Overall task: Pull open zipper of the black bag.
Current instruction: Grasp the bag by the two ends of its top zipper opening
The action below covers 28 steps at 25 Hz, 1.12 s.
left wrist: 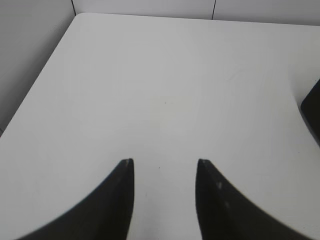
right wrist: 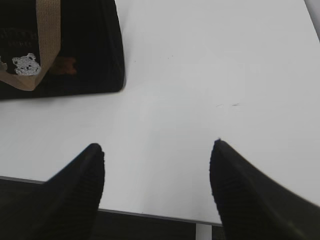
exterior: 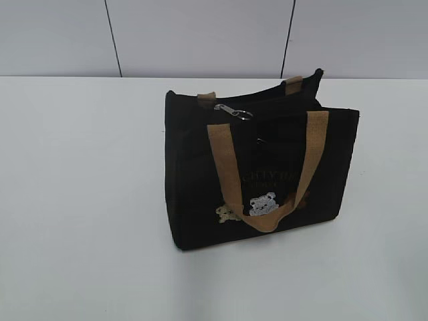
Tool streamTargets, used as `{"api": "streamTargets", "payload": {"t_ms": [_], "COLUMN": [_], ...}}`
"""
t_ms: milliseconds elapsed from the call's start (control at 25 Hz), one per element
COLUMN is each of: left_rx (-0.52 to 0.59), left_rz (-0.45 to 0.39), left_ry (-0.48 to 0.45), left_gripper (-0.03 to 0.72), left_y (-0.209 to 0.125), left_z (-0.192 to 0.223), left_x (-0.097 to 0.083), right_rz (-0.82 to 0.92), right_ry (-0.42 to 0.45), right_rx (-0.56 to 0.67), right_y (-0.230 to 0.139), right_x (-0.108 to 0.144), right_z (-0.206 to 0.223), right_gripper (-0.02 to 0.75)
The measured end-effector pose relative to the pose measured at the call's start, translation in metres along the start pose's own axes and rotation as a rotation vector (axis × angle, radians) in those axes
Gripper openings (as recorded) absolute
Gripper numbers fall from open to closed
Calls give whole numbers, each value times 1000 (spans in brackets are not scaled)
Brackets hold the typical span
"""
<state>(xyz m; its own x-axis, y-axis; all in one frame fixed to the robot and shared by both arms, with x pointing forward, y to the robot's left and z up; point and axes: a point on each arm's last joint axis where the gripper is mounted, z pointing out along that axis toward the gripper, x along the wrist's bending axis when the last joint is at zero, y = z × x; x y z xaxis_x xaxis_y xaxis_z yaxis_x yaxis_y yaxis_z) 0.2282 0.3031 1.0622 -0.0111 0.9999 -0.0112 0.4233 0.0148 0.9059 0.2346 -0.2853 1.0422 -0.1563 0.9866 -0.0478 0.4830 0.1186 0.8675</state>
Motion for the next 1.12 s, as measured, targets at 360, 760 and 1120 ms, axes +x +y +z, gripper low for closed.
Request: {"api": "streamTargets", "payload": {"t_ms": [360, 760, 1120], "left_rx": [0, -111, -296], "left_rz": [0, -5, 95], "left_ry": [0, -10, -163], "left_gripper": [340, 580, 540], "left_y": [0, 17, 86], "left_z": [0, -12, 33], "left_x": [0, -1, -18], "right_rz": [1, 1, 6], "right_ry": [1, 2, 10], "right_rx": [0, -1, -7], "right_y": [0, 0, 1], "right_x": [0, 0, 1], "right_z": [0, 0, 0], "right_gripper": [502, 502, 502]}}
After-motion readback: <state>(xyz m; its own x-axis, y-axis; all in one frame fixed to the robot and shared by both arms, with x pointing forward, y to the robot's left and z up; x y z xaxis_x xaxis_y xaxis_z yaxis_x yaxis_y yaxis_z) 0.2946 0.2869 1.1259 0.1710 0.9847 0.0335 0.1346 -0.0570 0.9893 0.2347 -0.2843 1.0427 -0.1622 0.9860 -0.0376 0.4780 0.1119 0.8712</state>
